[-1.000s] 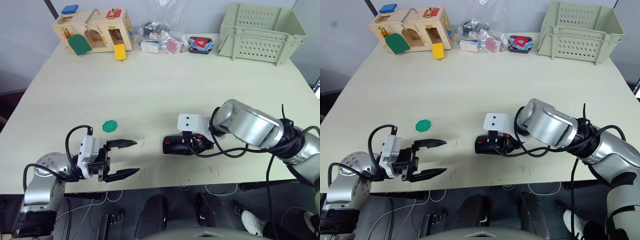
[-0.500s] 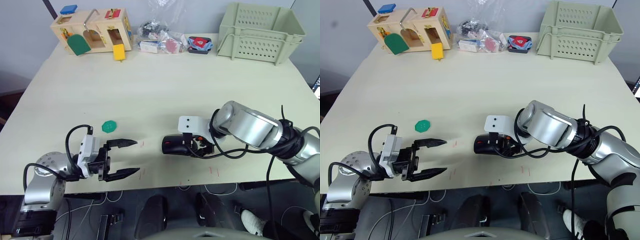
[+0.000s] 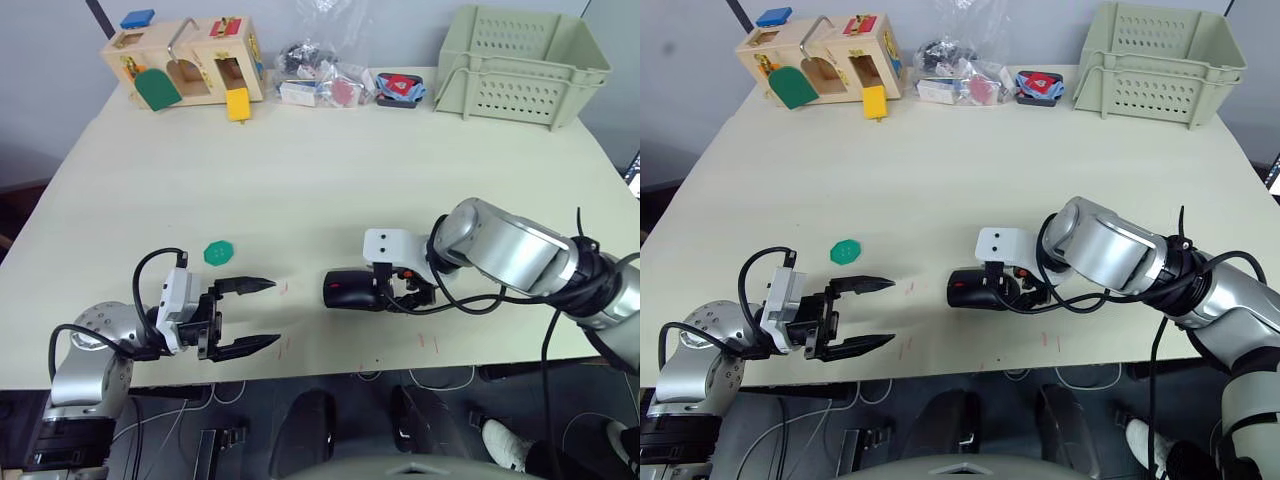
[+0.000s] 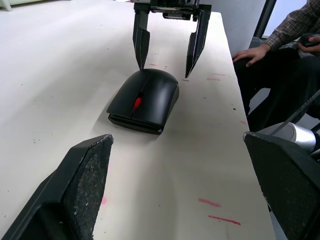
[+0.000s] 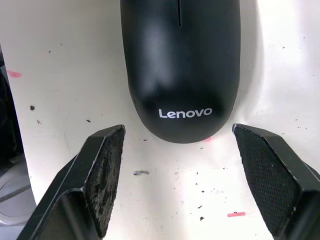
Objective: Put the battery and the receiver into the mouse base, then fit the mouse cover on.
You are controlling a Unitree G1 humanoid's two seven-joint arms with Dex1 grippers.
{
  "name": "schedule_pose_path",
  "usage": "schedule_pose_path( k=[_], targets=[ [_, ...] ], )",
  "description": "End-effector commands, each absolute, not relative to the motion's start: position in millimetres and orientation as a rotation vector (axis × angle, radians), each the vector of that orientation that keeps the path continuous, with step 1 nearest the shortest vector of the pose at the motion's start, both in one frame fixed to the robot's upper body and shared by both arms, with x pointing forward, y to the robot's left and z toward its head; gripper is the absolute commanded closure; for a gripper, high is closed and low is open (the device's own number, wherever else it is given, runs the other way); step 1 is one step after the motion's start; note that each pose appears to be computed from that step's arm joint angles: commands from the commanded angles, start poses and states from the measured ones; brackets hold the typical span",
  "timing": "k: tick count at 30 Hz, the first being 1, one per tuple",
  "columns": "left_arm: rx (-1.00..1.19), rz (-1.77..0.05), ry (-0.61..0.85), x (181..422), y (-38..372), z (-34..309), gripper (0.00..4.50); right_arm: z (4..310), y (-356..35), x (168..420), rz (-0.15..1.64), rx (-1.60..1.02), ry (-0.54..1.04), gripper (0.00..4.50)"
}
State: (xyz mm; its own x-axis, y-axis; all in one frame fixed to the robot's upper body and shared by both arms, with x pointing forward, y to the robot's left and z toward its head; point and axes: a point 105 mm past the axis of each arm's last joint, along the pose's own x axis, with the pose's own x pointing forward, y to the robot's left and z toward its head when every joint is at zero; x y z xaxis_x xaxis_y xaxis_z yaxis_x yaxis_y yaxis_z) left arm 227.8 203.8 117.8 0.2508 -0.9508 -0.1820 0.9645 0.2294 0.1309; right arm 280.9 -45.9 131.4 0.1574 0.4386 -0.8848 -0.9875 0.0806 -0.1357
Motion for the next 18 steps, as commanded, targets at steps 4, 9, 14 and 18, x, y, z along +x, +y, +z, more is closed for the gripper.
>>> schedule_pose_path(
  k=[4, 9, 14, 18],
  targets=[
    [0.25, -1.325, 0.046, 228, 205, 123, 0.0, 154, -40, 283, 1.274, -0.894, 0.648, 0.88],
    [0.253, -1.32, 0.045, 228, 206, 124, 0.0, 171, -27, 287, 1.32, -0.753, 0.504, 0.88],
    [0.255, -1.315, 0.046, 228, 207, 124, 0.0, 179, -15, 286, 1.363, -0.636, 0.373, 0.88],
    [0.255, -1.313, 0.046, 228, 207, 125, 0.0, 178, -8, 285, 1.384, -0.592, 0.326, 1.83]
  ],
)
